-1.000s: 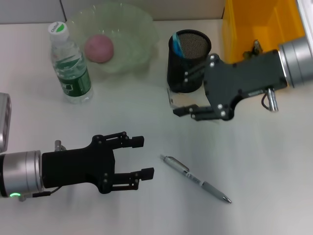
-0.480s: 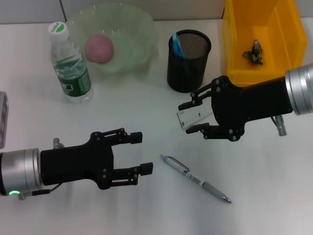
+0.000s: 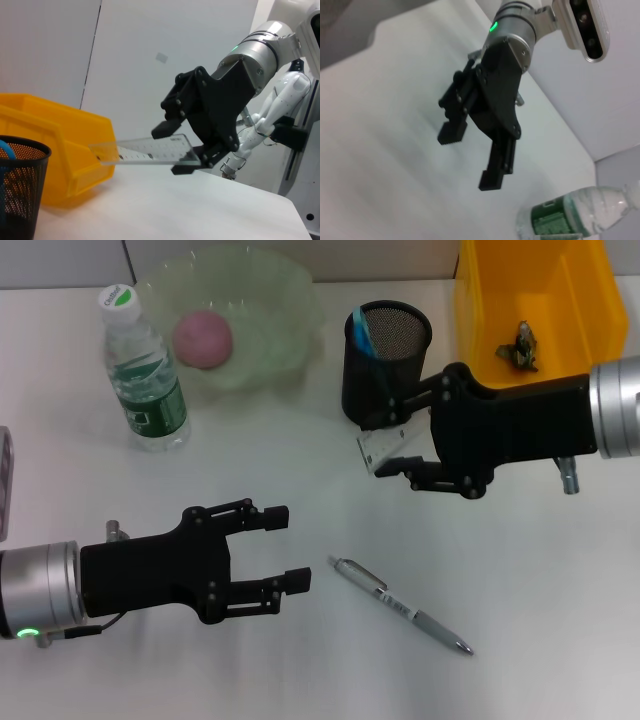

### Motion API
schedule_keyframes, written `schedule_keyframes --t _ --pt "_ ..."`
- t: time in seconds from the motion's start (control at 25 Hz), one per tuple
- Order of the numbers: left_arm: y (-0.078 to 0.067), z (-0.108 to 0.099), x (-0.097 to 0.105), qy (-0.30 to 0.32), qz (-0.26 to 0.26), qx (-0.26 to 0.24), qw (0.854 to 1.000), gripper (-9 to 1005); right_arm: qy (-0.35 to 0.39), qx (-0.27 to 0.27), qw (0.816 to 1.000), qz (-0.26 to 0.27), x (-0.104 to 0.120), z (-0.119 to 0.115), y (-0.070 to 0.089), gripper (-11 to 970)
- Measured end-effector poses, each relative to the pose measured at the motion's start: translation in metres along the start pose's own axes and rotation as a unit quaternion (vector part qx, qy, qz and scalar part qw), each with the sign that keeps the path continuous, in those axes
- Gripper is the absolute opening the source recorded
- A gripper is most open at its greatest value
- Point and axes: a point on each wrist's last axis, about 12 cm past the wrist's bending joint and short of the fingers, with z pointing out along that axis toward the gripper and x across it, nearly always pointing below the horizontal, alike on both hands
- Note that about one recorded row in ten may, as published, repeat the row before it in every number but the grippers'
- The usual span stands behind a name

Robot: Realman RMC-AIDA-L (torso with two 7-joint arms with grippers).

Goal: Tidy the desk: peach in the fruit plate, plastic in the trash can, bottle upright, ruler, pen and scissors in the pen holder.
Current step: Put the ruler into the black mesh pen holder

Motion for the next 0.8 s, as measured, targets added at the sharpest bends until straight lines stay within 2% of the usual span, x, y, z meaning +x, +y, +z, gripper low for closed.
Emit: schedule_keyframes --t 0.4,0.8 --pt "-0.001 0.001 0.002 -0.002 -0.006 0.001 1.0 781 0.015 0.086 0.991 -0.103 -0.003 0.017 0.007 380" --pt "-0.001 0.001 0.001 -0.008 -0.007 0.001 1.0 781 0.017 0.122 0.987 -0.107 0.008 0.023 0.013 380"
